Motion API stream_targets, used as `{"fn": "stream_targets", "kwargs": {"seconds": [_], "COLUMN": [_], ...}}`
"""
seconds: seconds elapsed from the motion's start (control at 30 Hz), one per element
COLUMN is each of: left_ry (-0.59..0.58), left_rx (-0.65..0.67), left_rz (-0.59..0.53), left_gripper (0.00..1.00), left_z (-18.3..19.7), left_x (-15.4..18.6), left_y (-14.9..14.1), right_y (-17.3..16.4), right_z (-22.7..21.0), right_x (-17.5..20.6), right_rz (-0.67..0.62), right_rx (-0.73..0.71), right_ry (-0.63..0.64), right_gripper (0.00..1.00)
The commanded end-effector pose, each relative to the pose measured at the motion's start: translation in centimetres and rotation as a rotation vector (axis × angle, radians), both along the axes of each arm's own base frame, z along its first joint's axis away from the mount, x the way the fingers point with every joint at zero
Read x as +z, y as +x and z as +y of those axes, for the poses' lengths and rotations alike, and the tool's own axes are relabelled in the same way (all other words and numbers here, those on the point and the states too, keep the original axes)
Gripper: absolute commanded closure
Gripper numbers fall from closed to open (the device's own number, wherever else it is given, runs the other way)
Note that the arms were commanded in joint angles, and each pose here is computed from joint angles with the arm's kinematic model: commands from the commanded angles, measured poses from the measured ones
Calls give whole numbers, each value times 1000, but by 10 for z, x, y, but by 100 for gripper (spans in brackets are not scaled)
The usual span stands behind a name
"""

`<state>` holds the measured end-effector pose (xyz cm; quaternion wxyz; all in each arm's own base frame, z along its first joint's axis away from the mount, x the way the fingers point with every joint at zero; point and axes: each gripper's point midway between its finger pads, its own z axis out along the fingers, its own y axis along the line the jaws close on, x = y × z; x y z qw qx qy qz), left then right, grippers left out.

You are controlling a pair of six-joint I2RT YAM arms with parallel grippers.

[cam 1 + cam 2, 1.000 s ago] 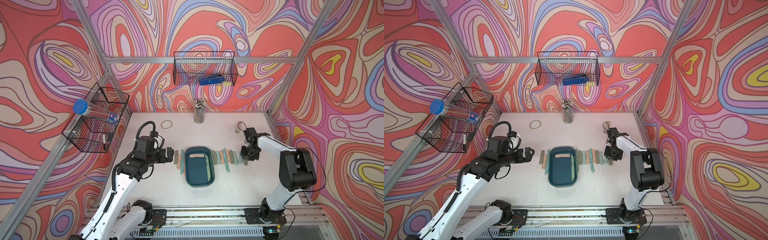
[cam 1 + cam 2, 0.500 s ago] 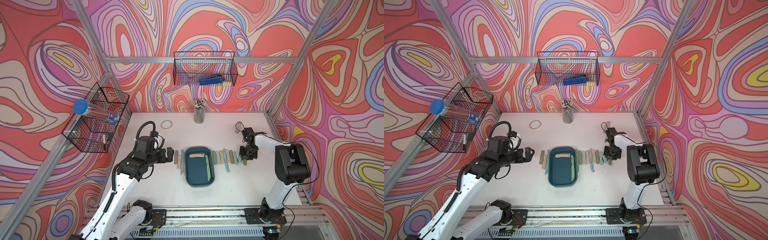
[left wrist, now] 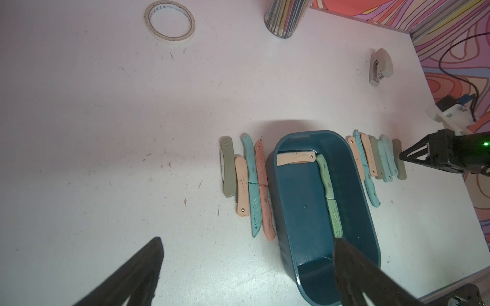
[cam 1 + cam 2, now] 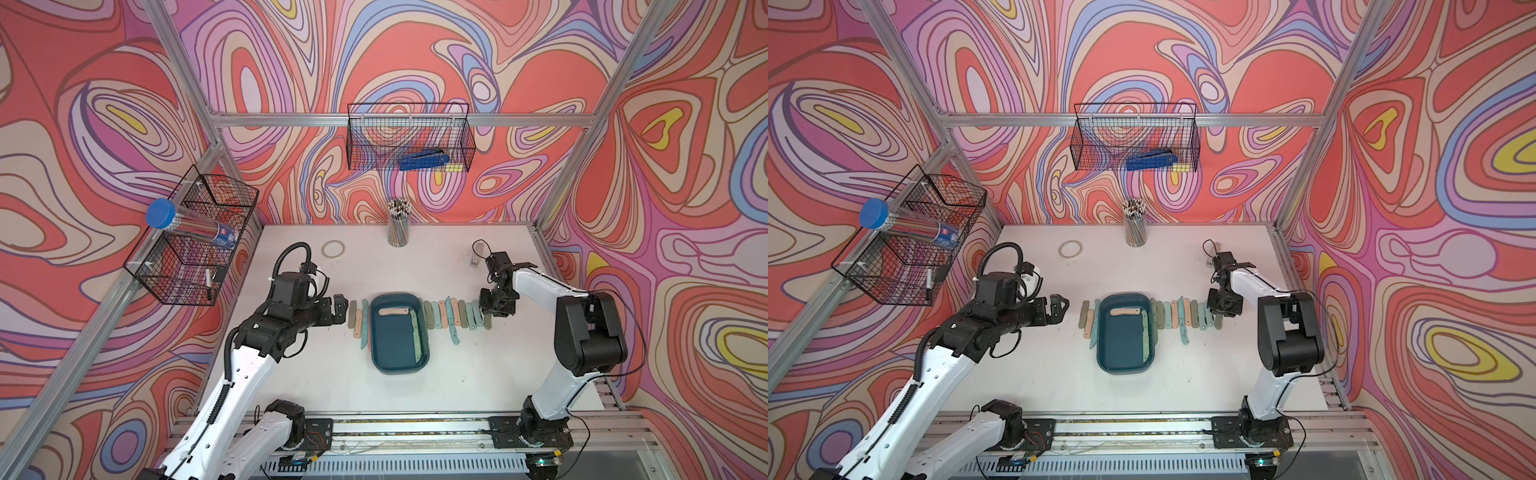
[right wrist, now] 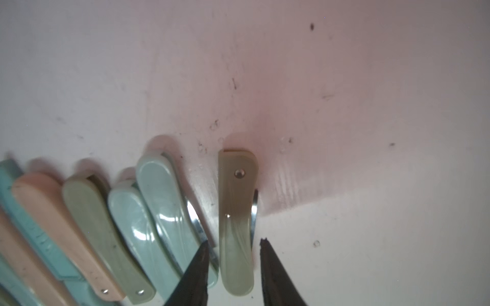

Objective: Take the fruit knife out of the storage box
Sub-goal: Place the fruit knife at the center of the board.

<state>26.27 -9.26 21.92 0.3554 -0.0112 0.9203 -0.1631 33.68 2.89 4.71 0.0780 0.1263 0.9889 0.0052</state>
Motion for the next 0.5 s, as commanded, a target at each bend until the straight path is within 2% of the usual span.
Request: {"fn": "stream_targets", "kwargs": {"seconds": [0.0, 0.2, 0.47], "left_ry": [7, 8, 5], "left_rx": [-16, -20, -23], "left_rz": [-7, -16, -23], "left_gripper": [0, 0, 0], "left_z": [-2, -2, -2], "left_x": [-1, 2, 3], "left_y": [1, 0, 0], "right_y": [-2, -4, -20], "right_z": [-5, 15, 104], "right_x": [27, 75, 136], "right_rz": [-61, -195, -349], "right_rx": [-19, 4, 147], "right_ry": [-12, 28, 72], "right_gripper": [66, 65, 61]}}
